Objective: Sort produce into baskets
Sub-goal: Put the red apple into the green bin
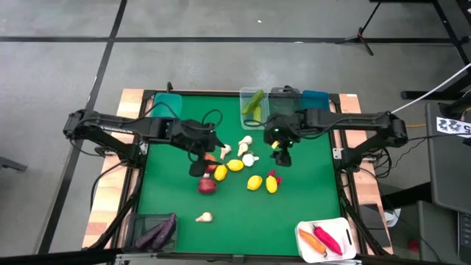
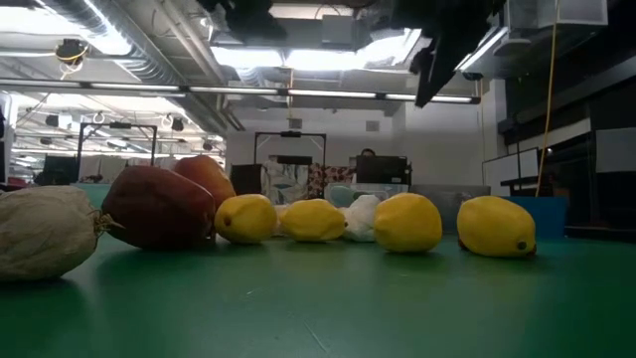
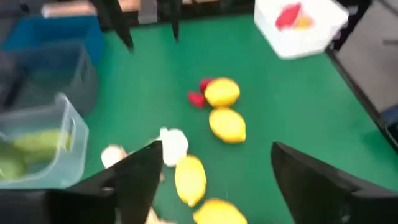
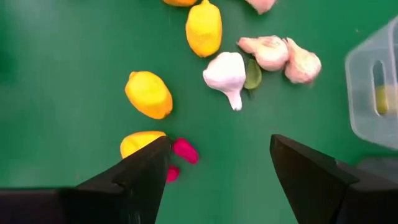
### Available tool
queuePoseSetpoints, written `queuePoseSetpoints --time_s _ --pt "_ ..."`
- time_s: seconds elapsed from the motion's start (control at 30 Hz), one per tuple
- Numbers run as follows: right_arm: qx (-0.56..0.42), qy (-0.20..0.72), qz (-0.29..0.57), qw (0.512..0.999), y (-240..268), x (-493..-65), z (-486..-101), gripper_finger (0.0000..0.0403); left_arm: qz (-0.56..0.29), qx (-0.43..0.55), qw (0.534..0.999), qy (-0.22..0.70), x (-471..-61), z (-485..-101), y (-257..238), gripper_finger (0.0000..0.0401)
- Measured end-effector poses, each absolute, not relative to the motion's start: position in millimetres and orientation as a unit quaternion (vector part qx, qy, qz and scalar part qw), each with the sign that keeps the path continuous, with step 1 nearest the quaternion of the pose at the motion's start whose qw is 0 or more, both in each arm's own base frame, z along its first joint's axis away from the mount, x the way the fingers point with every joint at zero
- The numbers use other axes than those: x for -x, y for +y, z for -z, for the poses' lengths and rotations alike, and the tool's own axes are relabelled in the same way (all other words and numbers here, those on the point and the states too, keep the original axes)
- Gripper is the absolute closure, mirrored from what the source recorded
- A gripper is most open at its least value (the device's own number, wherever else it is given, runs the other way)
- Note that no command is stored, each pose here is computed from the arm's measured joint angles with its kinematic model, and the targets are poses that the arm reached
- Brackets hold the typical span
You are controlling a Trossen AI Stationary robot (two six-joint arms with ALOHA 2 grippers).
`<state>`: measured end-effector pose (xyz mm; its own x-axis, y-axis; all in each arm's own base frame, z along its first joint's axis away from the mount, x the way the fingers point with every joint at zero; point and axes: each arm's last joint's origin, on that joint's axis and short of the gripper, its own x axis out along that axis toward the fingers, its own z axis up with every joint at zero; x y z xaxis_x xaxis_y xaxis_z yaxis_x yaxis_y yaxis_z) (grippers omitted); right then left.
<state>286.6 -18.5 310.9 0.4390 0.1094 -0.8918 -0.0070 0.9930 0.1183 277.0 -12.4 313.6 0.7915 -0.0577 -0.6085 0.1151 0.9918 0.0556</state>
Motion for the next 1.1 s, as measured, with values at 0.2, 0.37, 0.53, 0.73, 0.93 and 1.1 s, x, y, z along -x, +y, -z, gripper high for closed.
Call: queuePoseSetpoints --time_s 0.2,0.37,0.53,0.73,0.93,1.1 --pt "-0.055 0.509 -0.025 0.858 -17 -269 -328 0.0125 0.0 -0.064 0.901 0.43 -276 -294 -7 0.0022" --pt "-0.044 0.496 -0.008 0.867 -18 -262 -336 0.0125 -0.061 -0.038 0.865 0.497 -275 -275 7 0.0003" --pt "-0.04 0.498 -0.004 0.866 -18 -261 -336 0.0125 -0.067 0.01 0.845 0.53 -269 -263 14 0.0011" --pt "-0.04 0.502 -0.005 0.864 -18 -260 -336 0.0125 -0.054 0.052 0.844 0.53 -264 -240 20 0.0021" --pt "-0.04 0.508 -0.005 0.86 -18 -259 -335 0.0125 -0.059 0.07 0.835 0.543 -258 -218 18 0.0019" --pt "-0.04 0.508 -0.005 0.861 -18 -259 -335 0.0125 -0.054 0.077 0.835 0.542 -253 -199 14 0.0021"
